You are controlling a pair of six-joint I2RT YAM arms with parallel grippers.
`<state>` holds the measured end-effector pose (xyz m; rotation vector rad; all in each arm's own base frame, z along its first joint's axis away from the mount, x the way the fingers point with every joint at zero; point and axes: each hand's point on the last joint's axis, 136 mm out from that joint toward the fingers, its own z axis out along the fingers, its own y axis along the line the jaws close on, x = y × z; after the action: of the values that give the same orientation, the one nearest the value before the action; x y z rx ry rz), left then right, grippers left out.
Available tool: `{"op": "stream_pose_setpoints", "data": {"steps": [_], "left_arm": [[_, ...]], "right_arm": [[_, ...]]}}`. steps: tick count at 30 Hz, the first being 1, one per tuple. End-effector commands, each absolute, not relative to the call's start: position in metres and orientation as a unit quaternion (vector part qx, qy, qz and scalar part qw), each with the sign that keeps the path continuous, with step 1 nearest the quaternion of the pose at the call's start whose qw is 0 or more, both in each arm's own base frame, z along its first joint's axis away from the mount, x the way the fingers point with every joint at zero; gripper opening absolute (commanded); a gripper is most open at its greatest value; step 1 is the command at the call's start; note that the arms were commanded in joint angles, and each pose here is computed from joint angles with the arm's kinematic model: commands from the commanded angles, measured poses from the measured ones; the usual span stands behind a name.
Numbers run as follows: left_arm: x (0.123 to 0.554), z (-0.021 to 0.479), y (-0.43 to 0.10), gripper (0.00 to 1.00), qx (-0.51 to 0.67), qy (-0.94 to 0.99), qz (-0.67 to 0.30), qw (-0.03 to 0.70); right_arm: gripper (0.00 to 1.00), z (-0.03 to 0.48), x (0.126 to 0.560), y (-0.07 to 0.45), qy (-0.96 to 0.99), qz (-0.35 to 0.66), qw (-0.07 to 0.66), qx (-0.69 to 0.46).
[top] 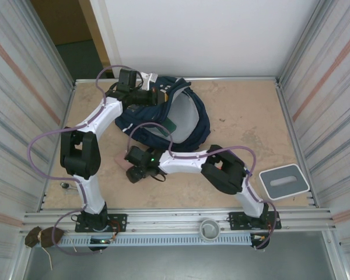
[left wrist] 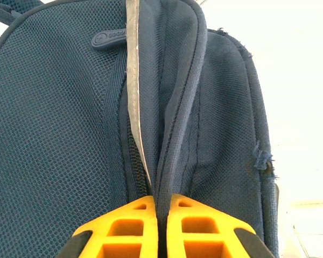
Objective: Pack the student bag
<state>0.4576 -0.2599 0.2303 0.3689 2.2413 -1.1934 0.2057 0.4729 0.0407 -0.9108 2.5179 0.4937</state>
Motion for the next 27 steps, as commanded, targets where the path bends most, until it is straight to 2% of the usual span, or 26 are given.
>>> {"op": "stream_pose_setpoints", "data": {"steps": [1,9,16,21,27], "left_arm": [[0.464,0.252,-0.254,0.08,0.151,0.825,-0.445,0.314],[0.460,0.262,-0.257,0.08,0.157,0.818,-0.454,0.316],[0.455,0.271,-0.262,0.04,0.165,0.807,-0.472,0.313],[0.453,0.277,-0.263,0.05,0.167,0.803,-0.479,0.313],[0.453,0.280,-0.264,0.04,0.168,0.801,-0.482,0.312]], "right_arm": [[0.48,0.116,0.198,0.459,0.873,0.238,0.246,-0.348],[0.45,0.155,0.218,0.339,0.898,0.228,0.254,-0.276],[0.45,0.155,0.285,0.252,0.930,0.176,0.268,-0.181],[0.45,0.142,0.343,0.232,0.938,0.143,0.272,-0.161],[0.46,0.128,0.400,0.252,0.932,0.153,0.276,-0.175]]}}
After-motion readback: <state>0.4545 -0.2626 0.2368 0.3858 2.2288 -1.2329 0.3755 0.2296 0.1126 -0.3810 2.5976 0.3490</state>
